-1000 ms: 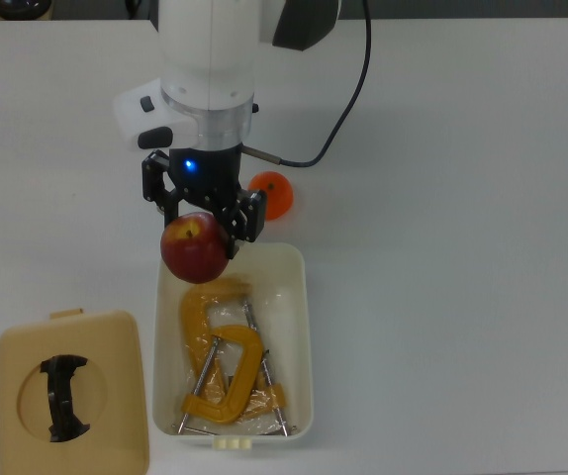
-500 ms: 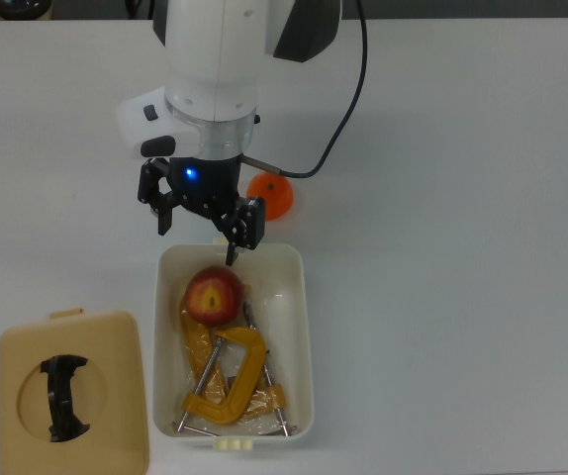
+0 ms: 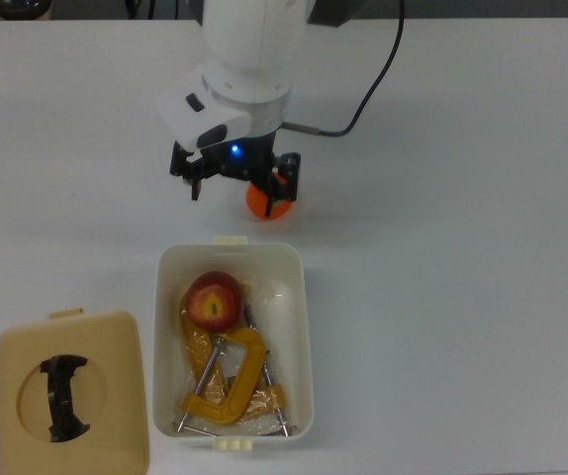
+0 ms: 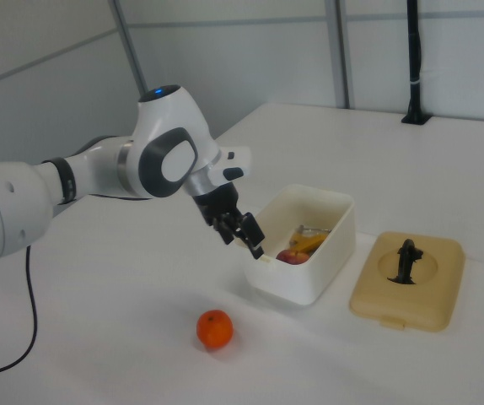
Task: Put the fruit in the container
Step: 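Move the gripper to the orange mandarin and lower onto it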
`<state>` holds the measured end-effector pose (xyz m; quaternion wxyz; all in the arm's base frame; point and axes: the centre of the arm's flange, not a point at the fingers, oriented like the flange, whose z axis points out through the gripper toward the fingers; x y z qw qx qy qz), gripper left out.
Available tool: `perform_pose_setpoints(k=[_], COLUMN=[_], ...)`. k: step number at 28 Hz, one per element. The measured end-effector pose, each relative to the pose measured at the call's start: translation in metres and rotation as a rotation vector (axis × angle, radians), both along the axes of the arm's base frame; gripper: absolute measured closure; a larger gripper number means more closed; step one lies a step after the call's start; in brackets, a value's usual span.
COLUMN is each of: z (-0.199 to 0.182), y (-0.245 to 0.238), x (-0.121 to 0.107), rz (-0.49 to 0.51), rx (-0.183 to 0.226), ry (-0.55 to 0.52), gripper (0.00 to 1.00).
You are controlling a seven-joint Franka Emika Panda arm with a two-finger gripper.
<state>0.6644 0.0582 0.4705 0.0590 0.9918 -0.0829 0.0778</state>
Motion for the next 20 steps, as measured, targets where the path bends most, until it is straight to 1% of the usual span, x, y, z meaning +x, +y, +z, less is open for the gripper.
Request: perform_pose_setpoints(k=[5, 9, 15, 20], z=[-0.009, -0.032, -0.066, -0.085], y=[0.017, 0.035, 0.054, 0.060], x=[-0.023, -0.038, -0.055, -0.063], rz=[0.056, 0.096, 0.145, 0.168], rx=[0.005, 0.006, -0.025, -0.036], ry=[0.067, 0.120, 0.189, 0.205], gripper=[0.00, 0.00, 0.00, 0.00])
